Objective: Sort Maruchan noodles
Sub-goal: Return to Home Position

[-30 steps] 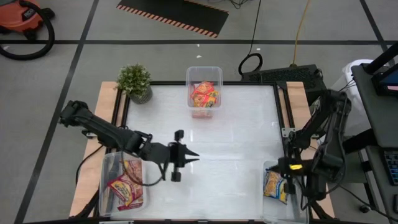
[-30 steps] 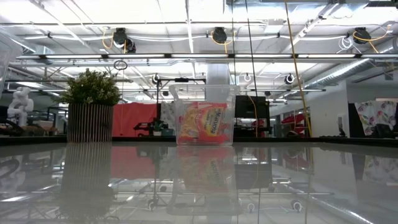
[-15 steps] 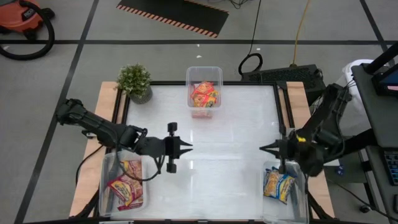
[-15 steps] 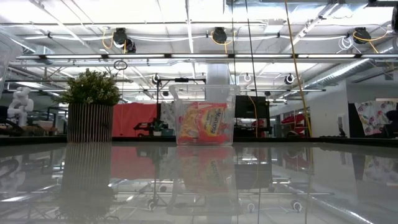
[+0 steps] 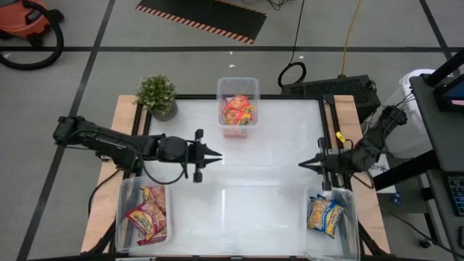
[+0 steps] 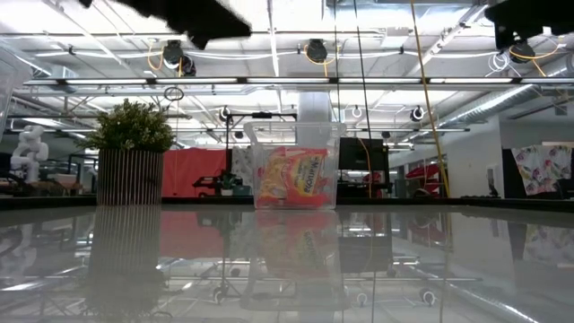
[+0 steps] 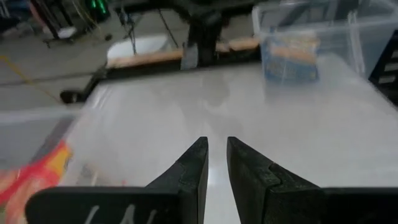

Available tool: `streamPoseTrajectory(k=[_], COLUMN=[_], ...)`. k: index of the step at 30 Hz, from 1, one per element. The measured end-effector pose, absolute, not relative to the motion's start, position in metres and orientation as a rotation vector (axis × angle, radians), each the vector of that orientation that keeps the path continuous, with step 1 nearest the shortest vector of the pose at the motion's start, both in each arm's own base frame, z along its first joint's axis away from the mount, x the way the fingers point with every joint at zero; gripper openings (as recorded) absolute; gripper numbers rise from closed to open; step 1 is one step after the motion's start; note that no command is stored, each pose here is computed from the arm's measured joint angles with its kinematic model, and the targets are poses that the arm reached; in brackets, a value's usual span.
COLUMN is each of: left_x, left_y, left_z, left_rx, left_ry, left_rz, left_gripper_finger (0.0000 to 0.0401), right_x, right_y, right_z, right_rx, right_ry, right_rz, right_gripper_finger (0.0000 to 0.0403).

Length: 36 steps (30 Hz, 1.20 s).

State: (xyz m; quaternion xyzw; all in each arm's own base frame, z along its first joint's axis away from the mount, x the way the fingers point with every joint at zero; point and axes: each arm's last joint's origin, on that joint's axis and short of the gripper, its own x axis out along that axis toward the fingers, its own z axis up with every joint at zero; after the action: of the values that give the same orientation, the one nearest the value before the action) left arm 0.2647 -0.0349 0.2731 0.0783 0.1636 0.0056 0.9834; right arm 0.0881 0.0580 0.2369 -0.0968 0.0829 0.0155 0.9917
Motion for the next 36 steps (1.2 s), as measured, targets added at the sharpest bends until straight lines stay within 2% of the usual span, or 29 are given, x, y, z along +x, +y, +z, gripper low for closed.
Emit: streamPoseTrajectory(k=[21,36], left_x=[0.180,0.160], left_y=[-0.014,-0.012], left_z=[0.218,0.205], left_rx=[0.093,0.105], left_ry=[0.152,0.114], left_rz=[0.029,0.029], left_gripper_finger=[0.0065,0.0065], right_x=[0.096,0.105], right_y=[0.041,0.029], right_z=[0.192,0.170], right_rx=[-0.142,-0.093], right_ry=[0.050,0.047], right_rz=[0.189,0.210], right_gripper_finger=[0.0000,0.0000])
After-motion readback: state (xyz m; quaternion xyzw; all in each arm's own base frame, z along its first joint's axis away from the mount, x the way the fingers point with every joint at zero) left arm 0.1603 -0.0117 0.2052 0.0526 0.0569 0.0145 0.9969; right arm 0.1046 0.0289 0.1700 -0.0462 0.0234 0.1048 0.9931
